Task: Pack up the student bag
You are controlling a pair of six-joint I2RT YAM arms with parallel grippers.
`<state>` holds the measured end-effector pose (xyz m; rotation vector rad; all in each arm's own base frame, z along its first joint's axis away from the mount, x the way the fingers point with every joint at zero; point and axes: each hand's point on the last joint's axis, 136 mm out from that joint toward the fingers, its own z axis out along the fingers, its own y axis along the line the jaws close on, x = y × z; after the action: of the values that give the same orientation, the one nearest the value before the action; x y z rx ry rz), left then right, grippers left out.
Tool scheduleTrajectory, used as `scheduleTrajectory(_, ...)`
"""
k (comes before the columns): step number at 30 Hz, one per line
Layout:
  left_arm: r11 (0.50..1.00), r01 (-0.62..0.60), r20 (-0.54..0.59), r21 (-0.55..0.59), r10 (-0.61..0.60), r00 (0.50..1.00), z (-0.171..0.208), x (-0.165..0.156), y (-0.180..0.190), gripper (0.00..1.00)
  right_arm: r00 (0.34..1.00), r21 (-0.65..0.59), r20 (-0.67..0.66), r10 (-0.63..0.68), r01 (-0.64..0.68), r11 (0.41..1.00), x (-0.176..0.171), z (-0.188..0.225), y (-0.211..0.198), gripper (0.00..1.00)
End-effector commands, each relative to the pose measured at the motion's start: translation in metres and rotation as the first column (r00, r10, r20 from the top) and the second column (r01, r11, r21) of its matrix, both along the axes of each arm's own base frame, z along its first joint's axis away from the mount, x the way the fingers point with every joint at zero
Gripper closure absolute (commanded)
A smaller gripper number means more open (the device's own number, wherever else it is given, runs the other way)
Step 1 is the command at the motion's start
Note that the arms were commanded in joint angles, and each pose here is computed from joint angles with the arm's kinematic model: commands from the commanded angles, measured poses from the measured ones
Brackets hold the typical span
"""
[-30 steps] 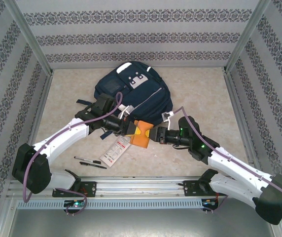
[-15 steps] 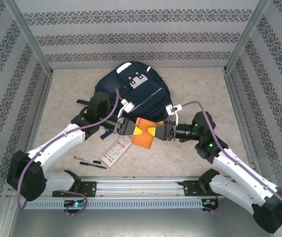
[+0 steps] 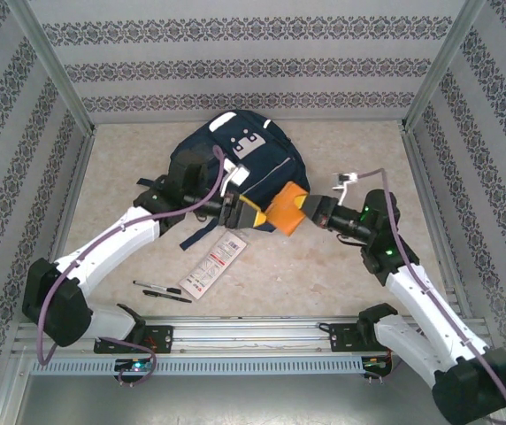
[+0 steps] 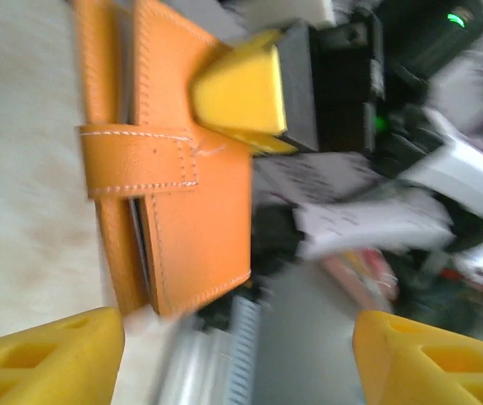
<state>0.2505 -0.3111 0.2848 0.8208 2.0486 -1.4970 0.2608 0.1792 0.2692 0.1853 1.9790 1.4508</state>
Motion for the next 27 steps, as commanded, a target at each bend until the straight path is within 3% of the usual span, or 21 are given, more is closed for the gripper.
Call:
scheduleTrajectory(1,0.879,-0.289,0.231,0.380,0.213,0.949,-0.057,0.068,0.030,0.29,0.920,-0.199,-0.210,-0.331,0.291,0.936,0.013,-0.063,-0.065,0.96)
scheduleTrajectory(5,0.698,-0.402,0.339,0.592,0.236,0.911,-0.093,0.125,0.032,0.33,0.768,-0.412,-0.233,-0.597,0.478,0.776,0.006,-0.095,-0.132,0.99)
scheduleTrajectory(7,0.640,-0.395,0.360,0.659,0.193,0.913,-0.106,0.139,0.019,0.32,0.744,-0.450,-0.233,-0.627,0.489,0.747,0.005,-0.100,-0.145,0.99)
scheduleTrajectory(9,0.589,-0.388,0.370,0.709,0.159,0.915,-0.121,0.150,0.009,0.31,0.744,-0.455,-0.244,-0.622,0.478,0.751,0.004,-0.102,-0.148,0.99)
scheduleTrajectory(17,0.514,-0.349,0.321,0.784,0.145,0.936,-0.171,0.184,-0.013,0.31,0.756,-0.423,-0.290,-0.587,0.449,0.787,0.005,-0.111,-0.145,0.99)
scheduleTrajectory(20,0.438,-0.369,0.340,0.820,0.147,0.929,-0.189,0.194,-0.005,0.33,0.768,-0.408,-0.297,-0.567,0.435,0.803,0.006,-0.111,-0.141,0.99)
scheduleTrajectory(25,0.320,-0.439,0.426,0.839,0.115,0.898,-0.192,0.214,0.011,0.94,0.809,-0.352,-0.320,-0.492,0.381,0.855,0.011,-0.107,-0.126,0.99)
scheduleTrajectory(26,0.316,-0.445,0.435,0.838,0.105,0.894,-0.185,0.216,0.012,1.00,0.823,-0.329,-0.329,-0.463,0.360,0.873,0.012,-0.104,-0.121,0.99)
scheduleTrajectory(27,0.327,-0.447,0.439,0.833,0.102,0.893,-0.174,0.216,0.011,1.00,0.840,-0.300,-0.335,-0.428,0.335,0.893,0.014,-0.101,-0.114,0.99)
